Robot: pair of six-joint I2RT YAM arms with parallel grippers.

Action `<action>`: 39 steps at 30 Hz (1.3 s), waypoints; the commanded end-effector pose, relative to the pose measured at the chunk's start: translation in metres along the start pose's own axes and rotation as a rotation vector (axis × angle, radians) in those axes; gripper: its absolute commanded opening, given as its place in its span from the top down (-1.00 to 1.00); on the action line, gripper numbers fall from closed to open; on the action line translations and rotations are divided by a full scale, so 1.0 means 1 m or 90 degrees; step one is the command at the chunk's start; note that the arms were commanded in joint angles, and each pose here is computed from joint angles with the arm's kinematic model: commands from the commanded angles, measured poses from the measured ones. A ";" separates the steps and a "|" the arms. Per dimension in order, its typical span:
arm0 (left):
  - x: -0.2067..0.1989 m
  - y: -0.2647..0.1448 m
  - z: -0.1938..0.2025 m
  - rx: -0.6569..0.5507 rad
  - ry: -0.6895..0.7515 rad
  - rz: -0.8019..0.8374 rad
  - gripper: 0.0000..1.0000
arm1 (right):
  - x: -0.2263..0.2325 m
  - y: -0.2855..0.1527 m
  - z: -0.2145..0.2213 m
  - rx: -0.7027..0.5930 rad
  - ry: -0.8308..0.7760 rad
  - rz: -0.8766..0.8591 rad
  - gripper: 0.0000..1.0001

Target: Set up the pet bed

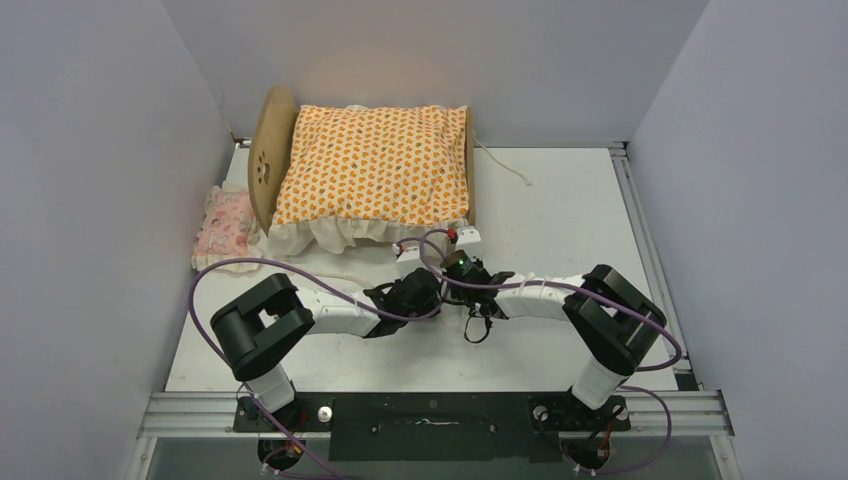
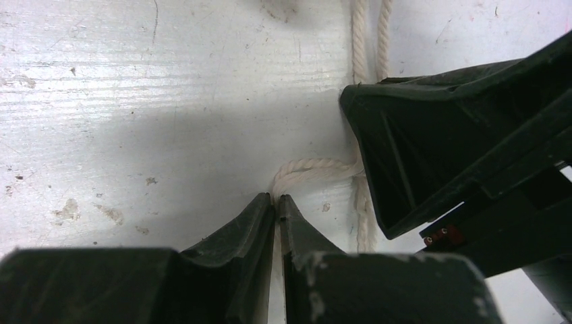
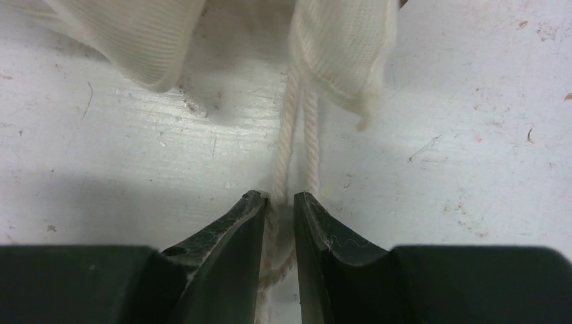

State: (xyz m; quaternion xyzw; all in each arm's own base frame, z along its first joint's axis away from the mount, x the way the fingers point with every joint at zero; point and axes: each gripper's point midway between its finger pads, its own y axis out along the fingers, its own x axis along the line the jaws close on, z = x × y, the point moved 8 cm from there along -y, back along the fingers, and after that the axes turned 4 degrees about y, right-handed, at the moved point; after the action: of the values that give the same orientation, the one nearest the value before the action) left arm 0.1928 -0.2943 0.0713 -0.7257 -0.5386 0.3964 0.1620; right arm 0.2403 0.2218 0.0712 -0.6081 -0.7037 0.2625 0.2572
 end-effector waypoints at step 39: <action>-0.040 0.038 -0.044 -0.162 0.018 0.129 0.13 | -0.006 -0.058 -0.025 -0.048 0.051 -0.316 0.89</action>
State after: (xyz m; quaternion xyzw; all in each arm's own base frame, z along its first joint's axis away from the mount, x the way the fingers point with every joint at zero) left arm 0.2357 -0.3198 0.0718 -0.7697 -0.5368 0.3340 0.0887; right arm 0.2158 0.2047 0.1125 -0.4587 -0.8049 0.1845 0.3280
